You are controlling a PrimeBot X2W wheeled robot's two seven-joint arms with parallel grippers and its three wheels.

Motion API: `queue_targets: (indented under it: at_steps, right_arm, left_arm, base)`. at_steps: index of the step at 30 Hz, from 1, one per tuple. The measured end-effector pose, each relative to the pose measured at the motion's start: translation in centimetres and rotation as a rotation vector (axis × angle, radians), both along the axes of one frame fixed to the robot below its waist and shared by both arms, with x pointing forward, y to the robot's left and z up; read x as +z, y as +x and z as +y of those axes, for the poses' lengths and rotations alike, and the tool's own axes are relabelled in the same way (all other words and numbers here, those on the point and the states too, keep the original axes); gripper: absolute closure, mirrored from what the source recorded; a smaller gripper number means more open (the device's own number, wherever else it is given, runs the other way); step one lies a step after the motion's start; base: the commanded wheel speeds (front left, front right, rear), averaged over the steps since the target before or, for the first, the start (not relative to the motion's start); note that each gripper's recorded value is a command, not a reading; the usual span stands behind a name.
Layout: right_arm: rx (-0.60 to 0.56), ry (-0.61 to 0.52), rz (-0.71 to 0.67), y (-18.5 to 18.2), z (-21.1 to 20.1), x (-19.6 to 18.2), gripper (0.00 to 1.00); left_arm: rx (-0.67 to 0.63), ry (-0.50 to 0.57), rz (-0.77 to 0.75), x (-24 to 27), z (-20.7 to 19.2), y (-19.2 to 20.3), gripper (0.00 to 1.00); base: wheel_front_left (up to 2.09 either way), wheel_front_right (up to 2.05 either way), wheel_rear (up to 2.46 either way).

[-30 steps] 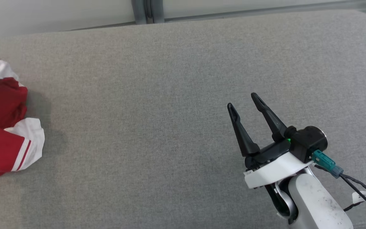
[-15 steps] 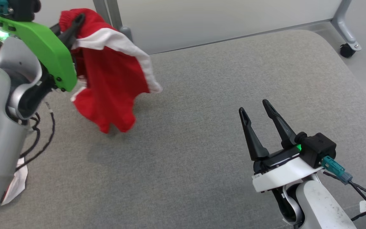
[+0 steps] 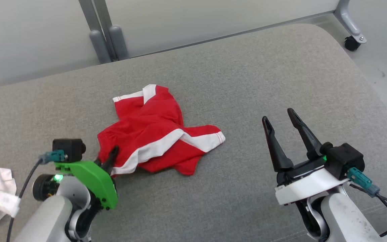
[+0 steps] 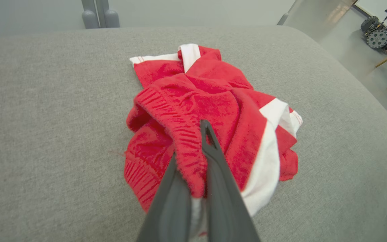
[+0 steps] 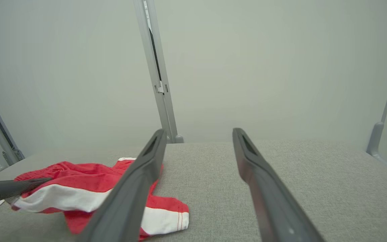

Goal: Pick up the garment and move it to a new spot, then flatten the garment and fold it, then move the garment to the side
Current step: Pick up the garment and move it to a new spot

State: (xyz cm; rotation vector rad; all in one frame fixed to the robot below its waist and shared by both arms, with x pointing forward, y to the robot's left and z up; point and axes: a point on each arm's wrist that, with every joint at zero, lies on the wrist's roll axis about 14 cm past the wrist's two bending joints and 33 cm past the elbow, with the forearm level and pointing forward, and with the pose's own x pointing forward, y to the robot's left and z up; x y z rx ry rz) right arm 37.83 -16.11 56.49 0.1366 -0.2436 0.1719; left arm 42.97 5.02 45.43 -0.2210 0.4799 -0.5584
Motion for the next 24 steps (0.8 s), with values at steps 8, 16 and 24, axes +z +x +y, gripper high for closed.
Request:
queue_targets:
  at_steps: [8,16,24]
  right_arm:
    - [0.042,-0.025,0.011,0.2,1.0,-0.4,0.00]
    - [0.065,-0.025,0.004,-0.2,1.7,-0.2,0.00]
    - [0.041,-0.012,0.018,-0.9,1.0,-0.8,0.00]
  left_arm:
    - [0.078,0.060,-0.018,-3.6,2.8,-1.2,0.00]
    - [0.239,0.032,-0.227,0.2,7.3,0.0,0.00]
    - [0.379,0.032,-0.476,6.6,10.5,-1.2,0.00]
  base:
    - [0.00,0.00,0.00]
    - [0.00,0.00,0.00]
    - [0.00,0.00,0.00]
